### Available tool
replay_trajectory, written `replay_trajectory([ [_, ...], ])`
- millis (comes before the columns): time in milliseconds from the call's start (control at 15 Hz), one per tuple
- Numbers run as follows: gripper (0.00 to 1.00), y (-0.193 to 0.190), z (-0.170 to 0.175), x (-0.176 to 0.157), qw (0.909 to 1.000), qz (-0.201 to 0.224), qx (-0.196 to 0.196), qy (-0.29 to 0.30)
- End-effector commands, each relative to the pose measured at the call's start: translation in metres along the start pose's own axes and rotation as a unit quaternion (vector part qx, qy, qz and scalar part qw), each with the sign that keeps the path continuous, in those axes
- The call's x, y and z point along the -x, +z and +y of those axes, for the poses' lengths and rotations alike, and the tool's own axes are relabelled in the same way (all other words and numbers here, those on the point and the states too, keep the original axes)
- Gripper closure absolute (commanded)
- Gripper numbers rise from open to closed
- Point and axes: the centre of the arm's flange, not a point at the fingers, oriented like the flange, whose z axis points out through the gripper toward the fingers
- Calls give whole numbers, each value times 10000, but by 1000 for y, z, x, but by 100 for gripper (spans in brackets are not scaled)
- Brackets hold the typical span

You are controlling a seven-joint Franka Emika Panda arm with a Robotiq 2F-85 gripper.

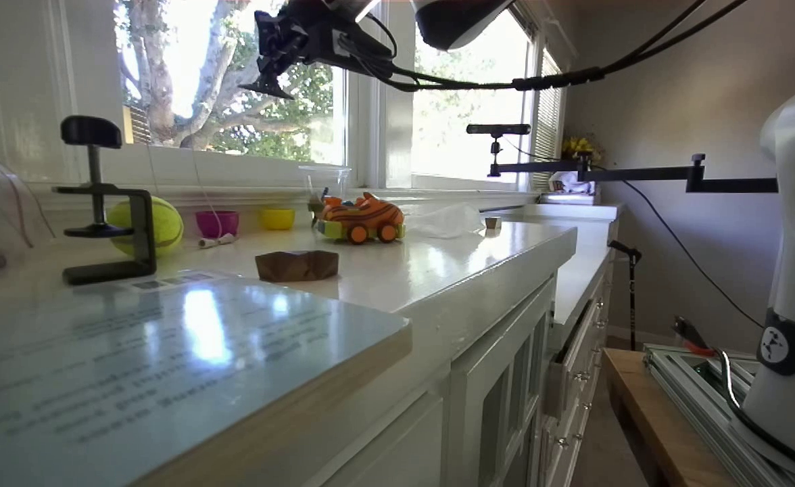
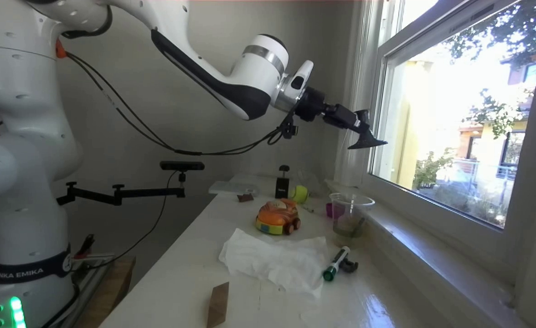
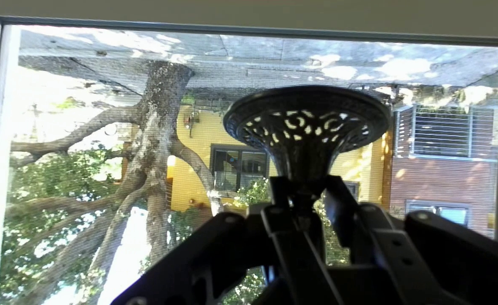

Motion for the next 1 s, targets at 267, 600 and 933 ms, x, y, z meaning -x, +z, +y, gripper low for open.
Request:
replay_trajectory([
  [267,93,-4,16,-30,9967,669,237,-406],
  [600,93,-13,11,-31,9970,609,113,-467],
  [933,93,-32,-17,-32,9970,607,-223,-416],
])
